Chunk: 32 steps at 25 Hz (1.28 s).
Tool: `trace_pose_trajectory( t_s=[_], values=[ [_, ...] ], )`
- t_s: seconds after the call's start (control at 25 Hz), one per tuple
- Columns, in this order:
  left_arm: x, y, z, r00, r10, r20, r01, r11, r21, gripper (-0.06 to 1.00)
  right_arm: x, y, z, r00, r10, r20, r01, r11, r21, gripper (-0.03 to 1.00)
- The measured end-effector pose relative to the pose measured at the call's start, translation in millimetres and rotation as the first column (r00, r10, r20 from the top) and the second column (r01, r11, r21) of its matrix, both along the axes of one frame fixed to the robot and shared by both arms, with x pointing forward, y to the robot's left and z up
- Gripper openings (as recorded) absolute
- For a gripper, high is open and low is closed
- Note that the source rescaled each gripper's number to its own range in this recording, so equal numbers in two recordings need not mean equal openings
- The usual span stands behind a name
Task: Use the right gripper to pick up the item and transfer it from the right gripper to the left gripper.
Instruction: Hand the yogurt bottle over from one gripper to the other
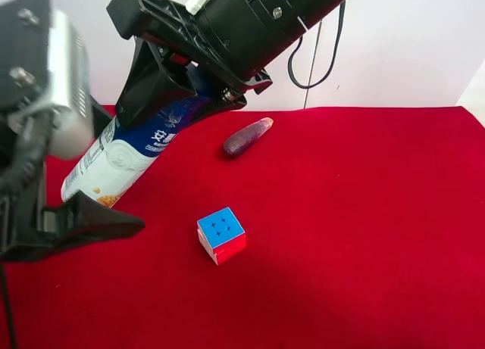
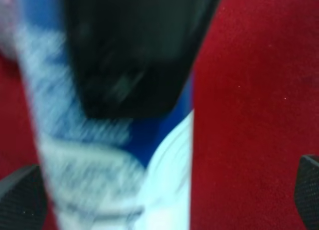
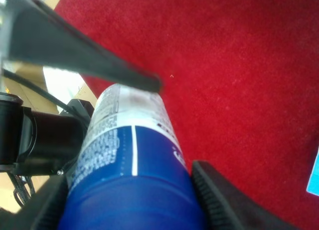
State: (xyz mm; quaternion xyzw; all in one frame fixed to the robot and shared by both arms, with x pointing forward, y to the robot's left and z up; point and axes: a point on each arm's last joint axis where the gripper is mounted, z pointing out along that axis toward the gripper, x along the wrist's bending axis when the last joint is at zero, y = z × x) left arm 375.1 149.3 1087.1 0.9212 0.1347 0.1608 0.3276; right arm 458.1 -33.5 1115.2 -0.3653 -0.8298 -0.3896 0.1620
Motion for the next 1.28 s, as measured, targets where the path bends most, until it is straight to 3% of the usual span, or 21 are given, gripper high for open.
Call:
trace_pose_trajectory(
  t_s=[0.4,1.04,1.16,1.28],
  values=[
    [5,-6,-10,1.000,-0.028,0.002,0.028,0.997,0.068,1.00,-2,-1,-1,1.000,0.026,0.001,-0.026,1.000,-0.009,0.00],
    [11,-10,-17,1.000,-0.028,-0.015,0.029,0.995,0.091,0.99,-7,-2,-2,0.993,0.113,0.018,-0.113,0.993,-0.024,0.00],
    [11,-10,-17,1.000,-0.028,-0.015,0.029,0.995,0.091,0.83,-7,-2,-2,0.993,0.114,0.018,-0.113,0.993,-0.024,0.00],
    [11,-10,-17,1.000,-0.028,-0.014,0.029,0.995,0.091,0.47,-7,-2,-2,0.993,0.115,0.019,-0.114,0.993,-0.024,0.00]
  ],
)
